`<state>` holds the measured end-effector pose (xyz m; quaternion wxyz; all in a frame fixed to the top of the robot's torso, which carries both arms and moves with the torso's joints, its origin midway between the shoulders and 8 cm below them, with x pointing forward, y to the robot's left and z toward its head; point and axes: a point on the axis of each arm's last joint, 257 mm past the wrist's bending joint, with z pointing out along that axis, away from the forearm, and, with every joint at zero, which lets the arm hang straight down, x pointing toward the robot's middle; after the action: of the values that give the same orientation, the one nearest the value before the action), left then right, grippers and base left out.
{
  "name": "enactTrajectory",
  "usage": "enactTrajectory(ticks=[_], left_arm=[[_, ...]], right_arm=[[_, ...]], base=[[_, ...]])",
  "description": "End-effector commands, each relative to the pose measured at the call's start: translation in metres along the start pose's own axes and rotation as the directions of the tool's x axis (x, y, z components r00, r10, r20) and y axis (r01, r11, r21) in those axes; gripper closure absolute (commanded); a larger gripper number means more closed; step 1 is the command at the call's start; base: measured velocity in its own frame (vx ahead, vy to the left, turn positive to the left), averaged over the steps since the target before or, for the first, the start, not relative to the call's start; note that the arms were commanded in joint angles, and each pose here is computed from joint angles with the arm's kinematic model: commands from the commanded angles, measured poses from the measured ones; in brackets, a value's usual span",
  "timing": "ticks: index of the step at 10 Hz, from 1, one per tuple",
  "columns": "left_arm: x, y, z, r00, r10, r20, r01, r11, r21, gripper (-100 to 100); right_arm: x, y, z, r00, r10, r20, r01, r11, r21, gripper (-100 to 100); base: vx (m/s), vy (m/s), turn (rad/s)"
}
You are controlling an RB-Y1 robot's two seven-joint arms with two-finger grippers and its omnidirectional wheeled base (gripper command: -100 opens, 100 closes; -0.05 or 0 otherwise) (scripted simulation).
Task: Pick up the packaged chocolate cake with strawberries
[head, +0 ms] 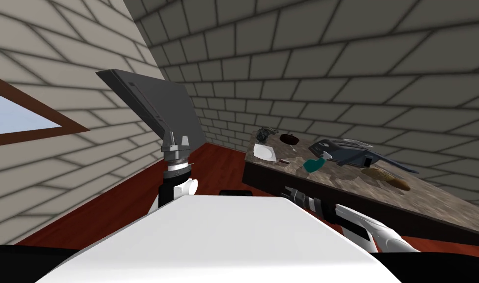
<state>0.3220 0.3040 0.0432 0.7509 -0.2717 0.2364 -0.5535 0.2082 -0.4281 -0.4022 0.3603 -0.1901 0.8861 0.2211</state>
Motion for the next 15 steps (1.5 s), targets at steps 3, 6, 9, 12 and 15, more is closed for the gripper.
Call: enactTrajectory(ticks=[3, 6, 9, 12, 15], left_arm=[[0.000, 0.000, 0.000, 1.000, 0.000, 0.000, 0.000, 1.000, 0.000, 0], [0.000, 0.000, 0.000, 1.000, 0.000, 0.000, 0.000, 1.000, 0.000, 0], [0.000, 0.000, 0.000, 1.000, 0.000, 0.000, 0.000, 1.000, 0.000, 0], [0.000, 0.000, 0.000, 1.000, 0.000, 0.000, 0.000, 1.000, 0.000, 0], [0.000, 0.000, 0.000, 1.000, 0.000, 0.000, 0.000, 1.000, 0.000, 0]], right_arm=[[0.027, -0.039, -0.048, 0.977, -0.134, -0.164, 0.141, 0.989, 0.032, -100], [0.038, -0.066, -0.081, 0.947, -0.189, -0.259, 0.211, 0.976, 0.058, -100], [0.048, -0.102, -0.133, 0.874, -0.271, -0.404, 0.324, 0.944, 0.067, -100], [0.051, -0.133, -0.181, 0.787, -0.325, -0.525, 0.416, 0.907, 0.062, -100], [0.048, -0.147, -0.206, 0.738, -0.345, -0.580, 0.458, 0.887, 0.056, -100]], base=[[0.022, 0.053, 0.134], [0.028, 0.059, 0.104], [0.027, 0.064, 0.117], [0.044, 0.089, 0.143], [0.043, 0.052, 0.092]])
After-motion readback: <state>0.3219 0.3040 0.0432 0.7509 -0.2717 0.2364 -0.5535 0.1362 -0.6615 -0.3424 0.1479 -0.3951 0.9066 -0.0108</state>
